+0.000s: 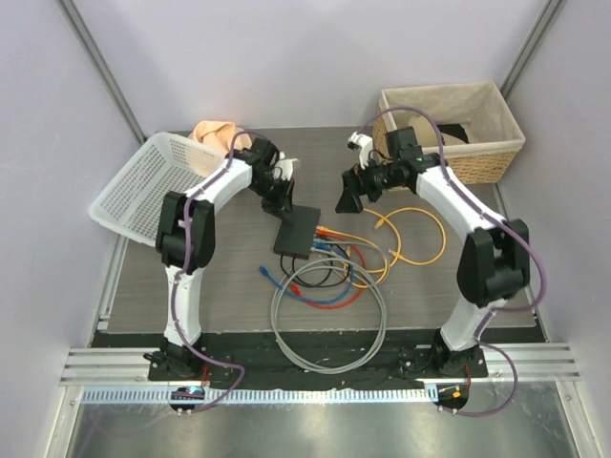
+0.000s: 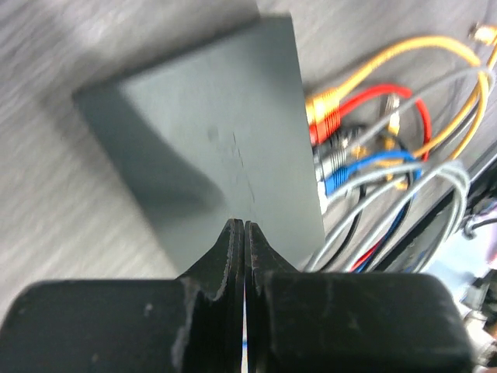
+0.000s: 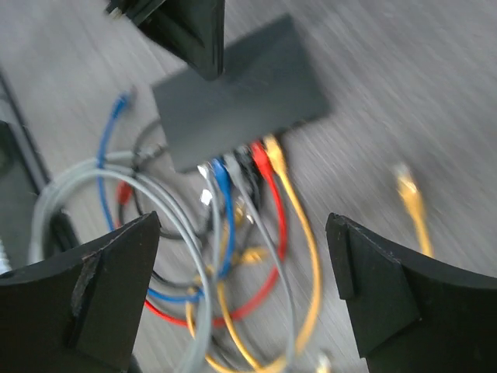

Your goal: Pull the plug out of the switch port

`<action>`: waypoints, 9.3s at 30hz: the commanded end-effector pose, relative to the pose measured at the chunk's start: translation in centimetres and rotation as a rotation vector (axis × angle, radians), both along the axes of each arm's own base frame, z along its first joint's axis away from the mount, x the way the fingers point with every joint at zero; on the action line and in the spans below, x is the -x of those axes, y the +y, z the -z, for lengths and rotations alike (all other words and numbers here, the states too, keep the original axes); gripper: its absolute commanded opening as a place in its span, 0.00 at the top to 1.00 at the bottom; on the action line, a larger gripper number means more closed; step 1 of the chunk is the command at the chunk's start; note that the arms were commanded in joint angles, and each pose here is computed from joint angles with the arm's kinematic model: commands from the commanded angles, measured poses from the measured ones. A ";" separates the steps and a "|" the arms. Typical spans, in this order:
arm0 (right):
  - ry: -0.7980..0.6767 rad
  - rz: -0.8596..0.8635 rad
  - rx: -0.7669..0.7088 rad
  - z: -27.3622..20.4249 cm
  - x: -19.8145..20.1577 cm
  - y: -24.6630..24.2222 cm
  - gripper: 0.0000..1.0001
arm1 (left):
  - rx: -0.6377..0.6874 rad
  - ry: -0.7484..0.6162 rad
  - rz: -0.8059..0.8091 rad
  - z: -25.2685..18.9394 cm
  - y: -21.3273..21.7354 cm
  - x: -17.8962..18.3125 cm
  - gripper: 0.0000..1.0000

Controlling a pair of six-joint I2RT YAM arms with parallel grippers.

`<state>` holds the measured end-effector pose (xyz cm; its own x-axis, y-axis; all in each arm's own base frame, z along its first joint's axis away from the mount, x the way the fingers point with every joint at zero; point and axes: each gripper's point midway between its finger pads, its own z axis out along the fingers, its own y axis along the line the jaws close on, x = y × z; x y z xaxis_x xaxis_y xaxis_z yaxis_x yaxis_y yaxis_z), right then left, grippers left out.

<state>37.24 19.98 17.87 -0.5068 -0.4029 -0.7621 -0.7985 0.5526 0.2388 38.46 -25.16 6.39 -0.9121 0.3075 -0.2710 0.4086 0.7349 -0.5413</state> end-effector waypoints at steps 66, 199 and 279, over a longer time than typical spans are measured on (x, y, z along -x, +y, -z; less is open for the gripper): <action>0.743 0.041 -0.188 18.9 -1.3 8.7 0.55 | -0.179 0.098 -0.048 4.6 4.7 6.0 1.00; 0.277 -0.006 -0.002 4.7 -6.0 -4.6 0.99 | -0.229 0.095 0.022 6.8 1.9 4.2 1.00; 0.685 -0.083 -0.350 12.5 -3.1 9.3 0.40 | -0.242 0.022 0.044 4.1 4.0 5.2 1.00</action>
<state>41.61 28.00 4.29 -0.8974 -0.2298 -0.3767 -0.4380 0.3607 0.8234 33.37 -22.06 4.88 -0.9112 0.3579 -0.2041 0.4118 0.8077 -0.4219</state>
